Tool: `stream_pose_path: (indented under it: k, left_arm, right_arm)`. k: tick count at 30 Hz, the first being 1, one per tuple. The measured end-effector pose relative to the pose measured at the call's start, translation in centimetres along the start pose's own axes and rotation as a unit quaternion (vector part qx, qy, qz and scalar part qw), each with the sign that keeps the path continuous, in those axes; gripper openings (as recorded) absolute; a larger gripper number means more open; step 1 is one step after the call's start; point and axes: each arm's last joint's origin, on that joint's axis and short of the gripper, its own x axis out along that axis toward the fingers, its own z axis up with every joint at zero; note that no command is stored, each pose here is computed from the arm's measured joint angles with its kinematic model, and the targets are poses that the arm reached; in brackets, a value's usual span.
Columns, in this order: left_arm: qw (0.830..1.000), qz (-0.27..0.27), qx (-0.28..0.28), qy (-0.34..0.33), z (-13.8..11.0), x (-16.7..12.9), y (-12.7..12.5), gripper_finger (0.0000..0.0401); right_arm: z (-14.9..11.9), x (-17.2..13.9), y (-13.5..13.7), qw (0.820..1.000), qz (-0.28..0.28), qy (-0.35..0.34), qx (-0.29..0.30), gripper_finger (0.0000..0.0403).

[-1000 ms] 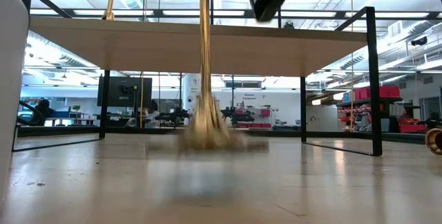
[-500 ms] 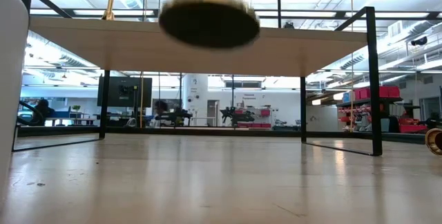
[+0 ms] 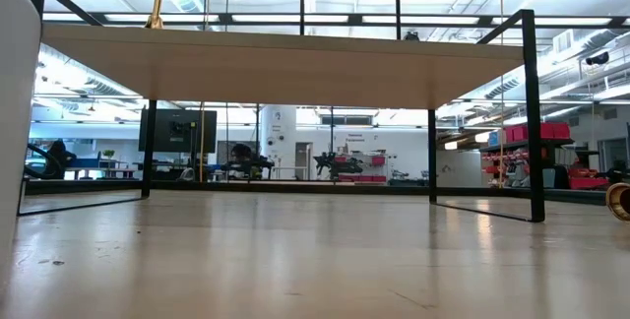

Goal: Pick & Place candle stick holders
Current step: Put the bottom gold candle holder aligned with the other gold candle holder on the shelf

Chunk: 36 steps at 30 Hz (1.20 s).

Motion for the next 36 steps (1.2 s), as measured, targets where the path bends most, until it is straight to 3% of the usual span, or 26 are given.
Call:
stream_pose_path:
  k: [6, 16, 36]
  left_arm:
    - [1.000, -0.006, -0.009, -0.008, 0.2, -0.6, 0.5, 0.0222]
    - [1.000, -0.010, -0.007, -0.001, 0.0, -0.7, 0.6, 0.0222]
    - [1.000, -0.013, -0.005, 0.001, 0.0, -0.7, 0.6, 0.0222]
  right_arm:
    - [1.2, -0.5, -1.8, 0.999, -0.035, -0.001, -0.014, 0.0016]
    - [1.0, 0.1, -5.2, 0.996, -0.088, 0.022, -0.006, 0.0016]
    - [-0.3, 1.0, -7.0, 0.992, -0.118, 0.042, 0.007, 0.0016]
